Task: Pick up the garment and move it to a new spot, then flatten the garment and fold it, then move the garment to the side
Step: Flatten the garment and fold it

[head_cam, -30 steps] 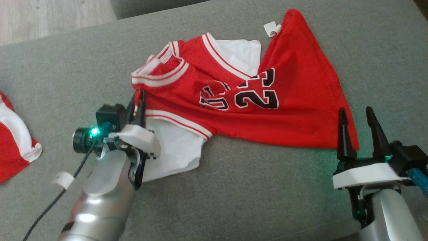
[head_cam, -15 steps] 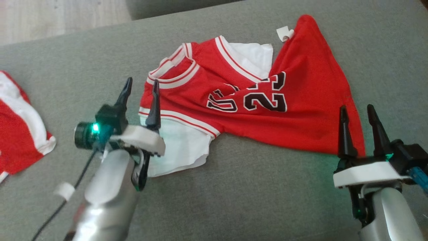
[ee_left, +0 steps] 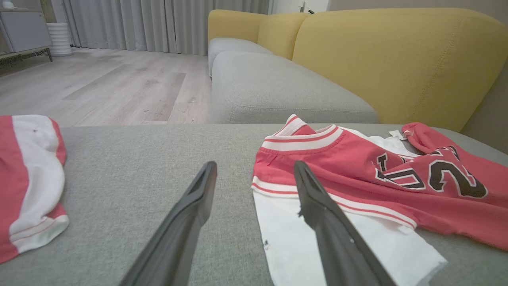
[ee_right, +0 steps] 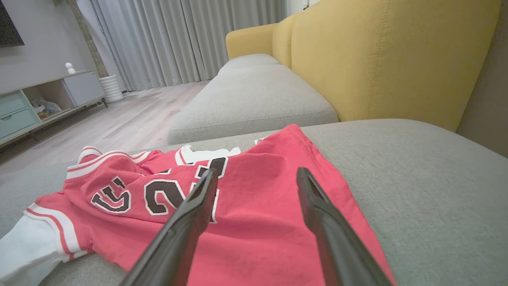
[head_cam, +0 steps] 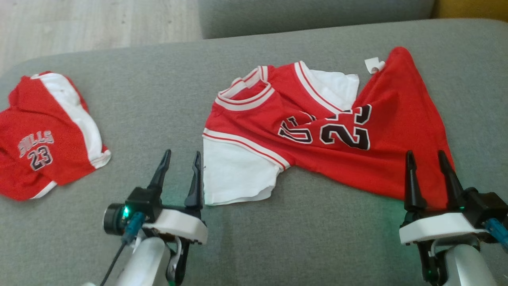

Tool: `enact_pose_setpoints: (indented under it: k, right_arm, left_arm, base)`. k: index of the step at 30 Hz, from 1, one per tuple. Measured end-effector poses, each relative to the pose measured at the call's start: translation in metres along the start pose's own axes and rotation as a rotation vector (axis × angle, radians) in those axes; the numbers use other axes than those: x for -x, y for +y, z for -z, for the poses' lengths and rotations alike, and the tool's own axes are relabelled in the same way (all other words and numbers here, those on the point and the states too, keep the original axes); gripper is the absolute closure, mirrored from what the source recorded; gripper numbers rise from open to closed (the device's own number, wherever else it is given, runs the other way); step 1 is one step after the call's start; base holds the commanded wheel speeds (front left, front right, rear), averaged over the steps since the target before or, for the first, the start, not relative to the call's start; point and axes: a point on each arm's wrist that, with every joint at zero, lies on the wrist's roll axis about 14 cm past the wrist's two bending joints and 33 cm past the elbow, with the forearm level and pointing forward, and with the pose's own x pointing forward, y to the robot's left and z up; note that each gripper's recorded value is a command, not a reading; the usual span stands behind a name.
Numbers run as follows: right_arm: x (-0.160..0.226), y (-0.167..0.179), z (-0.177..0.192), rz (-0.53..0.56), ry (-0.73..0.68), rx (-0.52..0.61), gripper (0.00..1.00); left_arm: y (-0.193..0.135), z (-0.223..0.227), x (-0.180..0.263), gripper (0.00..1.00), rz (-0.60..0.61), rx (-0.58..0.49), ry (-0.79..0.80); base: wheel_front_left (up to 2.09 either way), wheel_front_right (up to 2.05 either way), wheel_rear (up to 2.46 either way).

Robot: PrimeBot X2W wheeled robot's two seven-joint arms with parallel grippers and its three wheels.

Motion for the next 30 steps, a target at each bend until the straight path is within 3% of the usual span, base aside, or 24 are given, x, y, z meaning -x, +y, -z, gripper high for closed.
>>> enact_pose_setpoints:
  k: [5,12,20,21,22,23,30]
  right_arm:
    - [-0.001,0.005,-0.003,-0.015,-0.009,0.000,0.00]
    - [0.002,-0.001,0.001,0.002,0.003,0.001,0.00]
    - [0.005,-0.007,0.004,0.022,0.013,0.001,0.00]
    - [0.005,-0.008,0.005,0.025,0.015,0.001,0.00]
    - [0.006,-0.009,0.005,0.028,0.017,0.001,0.00]
    - [0.006,-0.011,0.006,0.032,0.020,0.001,0.00]
    - [0.017,-0.038,0.017,0.119,0.056,-0.006,0.00]
  left_arm:
    - [-0.008,0.011,0.007,0.00,0.037,0.008,0.035]
    - [-0.021,0.071,0.017,0.00,0.084,0.000,0.296]
    - [-0.024,0.085,0.012,0.00,0.092,-0.018,0.378]
    - [-0.025,0.086,0.011,0.23,0.095,-0.020,0.385]
    - [-0.025,0.086,0.010,0.65,0.097,-0.018,0.392]
    - [-0.026,0.086,0.009,1.00,0.101,-0.016,0.396]
    - [-0.033,0.072,0.002,1.00,0.118,0.007,0.316]
  base:
    - [0.00,0.00,0.00]
    - [0.00,0.00,0.00]
    - [0.00,0.00,0.00]
    - [0.00,0.00,0.00]
    - [0.00,0.00,0.00]
    - [0.00,0.00,0.00]
    - [0.00,0.00,0.00]
